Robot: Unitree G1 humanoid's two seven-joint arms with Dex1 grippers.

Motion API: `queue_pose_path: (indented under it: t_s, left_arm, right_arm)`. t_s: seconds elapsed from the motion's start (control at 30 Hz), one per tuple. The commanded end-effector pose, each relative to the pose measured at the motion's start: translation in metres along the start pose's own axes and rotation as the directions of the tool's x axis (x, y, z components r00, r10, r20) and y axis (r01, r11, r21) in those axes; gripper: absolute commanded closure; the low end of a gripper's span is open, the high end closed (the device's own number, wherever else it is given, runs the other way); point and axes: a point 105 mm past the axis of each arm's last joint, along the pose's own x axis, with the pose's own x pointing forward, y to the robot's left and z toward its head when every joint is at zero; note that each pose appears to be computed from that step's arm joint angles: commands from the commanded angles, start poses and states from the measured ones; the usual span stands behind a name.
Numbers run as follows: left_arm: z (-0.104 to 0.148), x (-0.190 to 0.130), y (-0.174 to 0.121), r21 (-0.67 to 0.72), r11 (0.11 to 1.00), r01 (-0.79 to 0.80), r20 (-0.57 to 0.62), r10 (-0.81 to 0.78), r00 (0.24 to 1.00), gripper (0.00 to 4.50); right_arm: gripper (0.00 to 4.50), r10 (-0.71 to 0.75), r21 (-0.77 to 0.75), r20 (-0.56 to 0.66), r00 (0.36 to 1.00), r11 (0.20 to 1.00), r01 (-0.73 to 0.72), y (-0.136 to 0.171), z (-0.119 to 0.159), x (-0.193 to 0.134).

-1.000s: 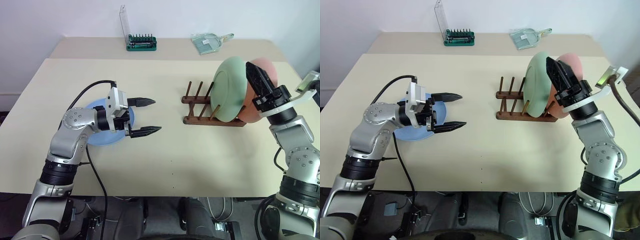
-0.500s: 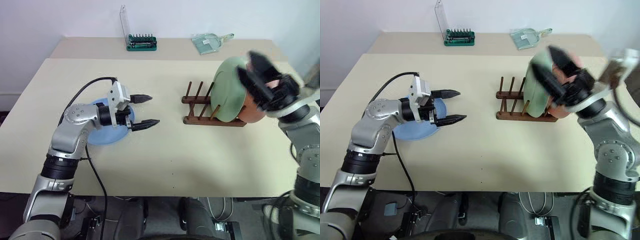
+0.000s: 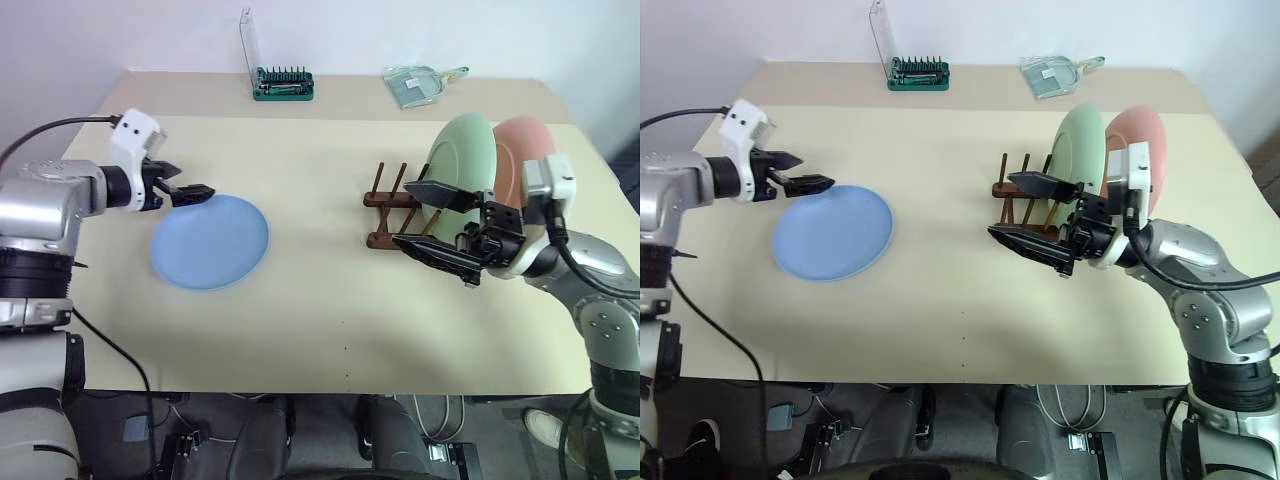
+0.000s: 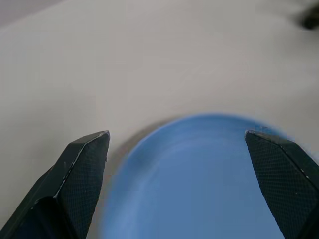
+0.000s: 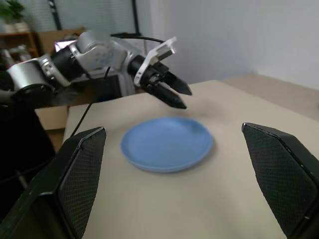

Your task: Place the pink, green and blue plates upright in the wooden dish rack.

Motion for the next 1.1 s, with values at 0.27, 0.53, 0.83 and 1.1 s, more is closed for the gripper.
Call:
queue_pose_path:
  t_s: [0.27, 0.53, 0.83, 1.1]
  left_arm:
    - [-0.042, -0.025, 0.034, -0.241, 0.96, -0.14, -0.324, 0.057, 0.944, 0.0]
    - [-0.061, -0.021, 0.035, -0.423, 0.9, -0.109, -0.361, -0.056, 0.931, 0.0]
    - [-0.072, -0.001, 0.019, -0.476, 0.876, -0.078, -0.392, -0.131, 0.91, 0.27]
    - [-0.089, 0.01, 0.006, -0.519, 0.852, -0.068, -0.422, -0.186, 0.887, 3.87]
  right_arm:
    - [0.05, 0.0, -0.048, 0.054, 0.999, 0.999, 0.003, -0.002, 0.005, 0.008]
    - [0.05, -0.017, -0.039, 0.046, 0.999, 0.999, 0.019, -0.002, 0.001, 0.007]
    - [0.01, -0.032, -0.04, 0.048, 0.998, 0.999, 0.034, -0.001, 0.002, 0.008]
    - [0.0, -0.061, -0.043, 0.037, 0.997, 0.997, 0.063, -0.002, 0.002, 0.003]
